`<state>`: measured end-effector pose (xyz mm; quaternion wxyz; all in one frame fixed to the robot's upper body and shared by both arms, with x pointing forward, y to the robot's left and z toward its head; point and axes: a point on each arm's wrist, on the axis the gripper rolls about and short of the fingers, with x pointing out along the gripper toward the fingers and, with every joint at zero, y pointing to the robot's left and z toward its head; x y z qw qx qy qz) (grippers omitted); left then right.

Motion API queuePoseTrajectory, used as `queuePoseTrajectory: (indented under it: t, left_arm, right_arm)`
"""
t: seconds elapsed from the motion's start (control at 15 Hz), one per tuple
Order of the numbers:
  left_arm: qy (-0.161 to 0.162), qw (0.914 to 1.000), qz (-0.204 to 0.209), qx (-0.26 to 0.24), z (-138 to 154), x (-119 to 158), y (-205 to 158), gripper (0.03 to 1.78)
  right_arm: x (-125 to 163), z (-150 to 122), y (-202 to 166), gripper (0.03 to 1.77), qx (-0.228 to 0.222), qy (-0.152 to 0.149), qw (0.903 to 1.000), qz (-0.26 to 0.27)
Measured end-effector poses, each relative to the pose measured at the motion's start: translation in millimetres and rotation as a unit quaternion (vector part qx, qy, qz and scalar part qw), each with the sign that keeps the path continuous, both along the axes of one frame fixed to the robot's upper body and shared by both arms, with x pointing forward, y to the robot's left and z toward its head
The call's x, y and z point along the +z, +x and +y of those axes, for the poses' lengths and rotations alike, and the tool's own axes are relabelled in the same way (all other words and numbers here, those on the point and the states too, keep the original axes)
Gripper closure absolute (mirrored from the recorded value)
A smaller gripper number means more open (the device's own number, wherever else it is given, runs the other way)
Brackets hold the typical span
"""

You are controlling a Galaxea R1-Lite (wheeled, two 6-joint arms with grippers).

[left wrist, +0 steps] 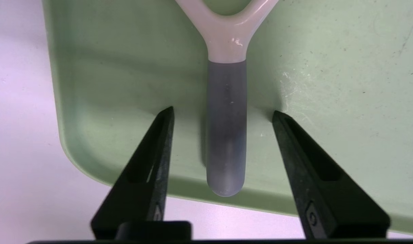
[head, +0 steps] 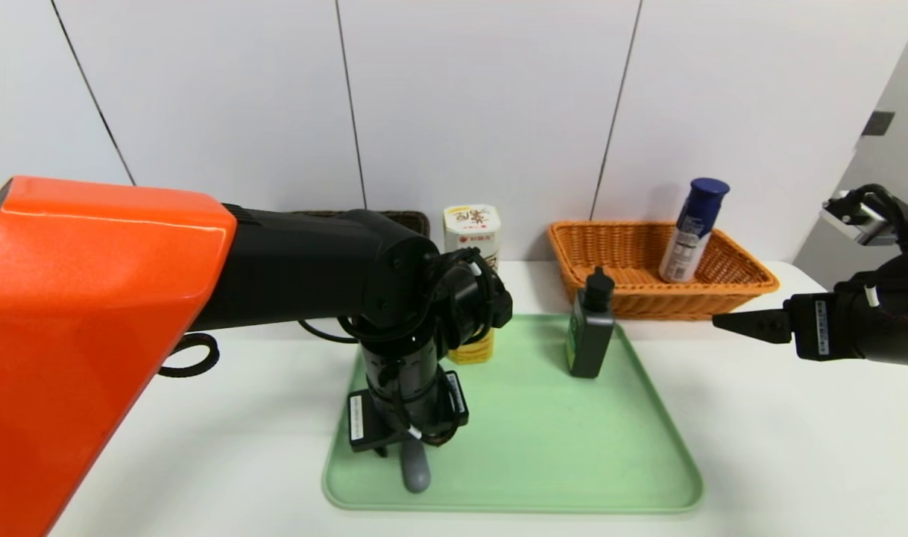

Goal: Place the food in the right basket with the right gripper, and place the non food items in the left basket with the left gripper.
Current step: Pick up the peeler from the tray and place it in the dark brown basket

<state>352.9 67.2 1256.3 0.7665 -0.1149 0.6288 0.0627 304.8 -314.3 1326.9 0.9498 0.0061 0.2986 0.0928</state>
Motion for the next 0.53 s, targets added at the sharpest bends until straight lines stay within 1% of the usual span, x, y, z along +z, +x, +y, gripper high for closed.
queuePoseTrajectory:
  t: [0.13, 0.2, 0.27, 0.53]
  left_arm:
    - [-0.001, 1.0000, -0.001, -0.002, -0.3, 0.7, -0.5, 1.02]
    - [-0.002, 1.0000, -0.002, -0.003, -0.4, 1.3, -0.8, 1.23]
    - [-0.003, 1.0000, -0.002, -0.003, -0.4, 1.9, -1.0, 1.53]
    - [-0.005, 1.0000, -0.005, -0.006, -0.6, 4.9, -3.6, 1.53]
  right_arm:
    - [0.8, 0.0, -0.7, 0.09, 0.000, 0.000, 1.0000, -0.002]
    - [1.2, 0.1, -1.4, 0.09, 0.000, 0.000, 1.0000, -0.003]
    - [1.2, -0.1, -2.2, 0.09, 0.000, 0.000, 1.0000, -0.003]
    - [2.9, -0.6, -7.8, 0.09, 0.002, 0.002, 1.0000, -0.008]
